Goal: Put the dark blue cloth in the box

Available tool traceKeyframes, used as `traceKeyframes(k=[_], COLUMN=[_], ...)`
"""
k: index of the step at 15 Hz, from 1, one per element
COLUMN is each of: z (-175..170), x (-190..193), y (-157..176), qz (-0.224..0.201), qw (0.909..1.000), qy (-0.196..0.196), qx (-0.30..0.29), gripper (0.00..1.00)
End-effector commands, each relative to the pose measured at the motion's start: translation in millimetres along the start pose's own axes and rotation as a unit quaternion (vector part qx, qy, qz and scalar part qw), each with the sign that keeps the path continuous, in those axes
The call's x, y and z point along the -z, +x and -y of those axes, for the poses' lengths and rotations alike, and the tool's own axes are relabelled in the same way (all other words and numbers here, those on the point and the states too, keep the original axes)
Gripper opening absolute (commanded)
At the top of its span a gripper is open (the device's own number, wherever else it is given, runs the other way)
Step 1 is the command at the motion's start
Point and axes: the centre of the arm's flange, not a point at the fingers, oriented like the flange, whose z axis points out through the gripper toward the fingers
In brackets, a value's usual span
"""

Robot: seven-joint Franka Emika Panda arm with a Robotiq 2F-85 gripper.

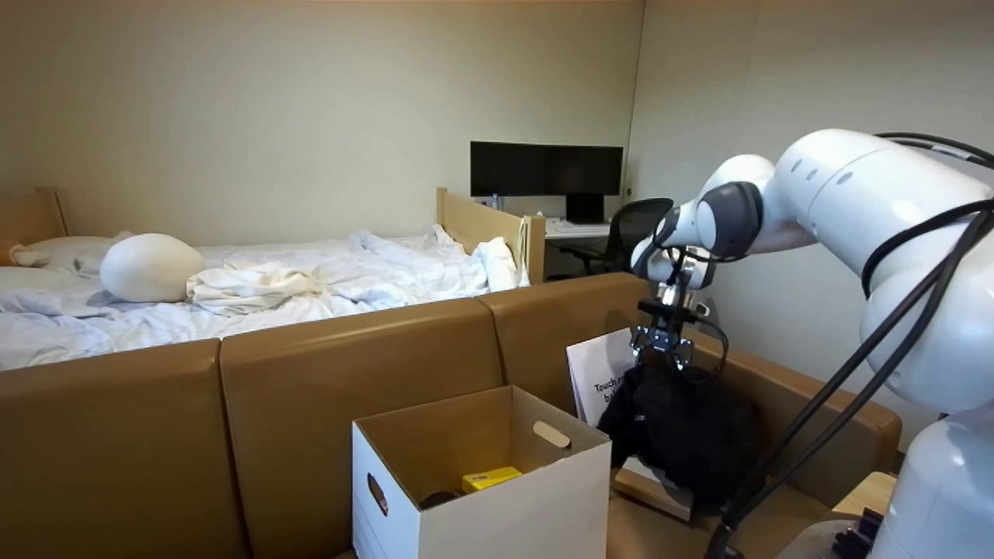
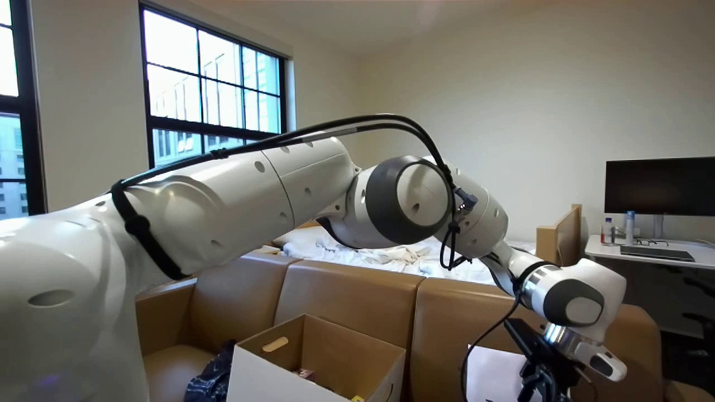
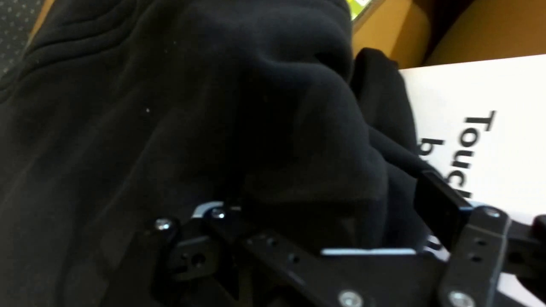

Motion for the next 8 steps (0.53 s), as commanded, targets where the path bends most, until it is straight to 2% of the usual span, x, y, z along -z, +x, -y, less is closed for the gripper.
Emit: traceKeyframes(k=[1,6,7,8], z=[-1,-11,-13,-13], x=[-40,-93,-95,-92], y=[34,40,39,37], qz=[-0.003,0.016,0.033,0.055], qw=[0.997,0.9849,0.9843,0.9846], qy=[-0.045,-0.121,-0.125,-0.118], qx=[-0.062,-0.123,-0.12,-0.117], gripper=[1.0,0.99,0.75,0.75])
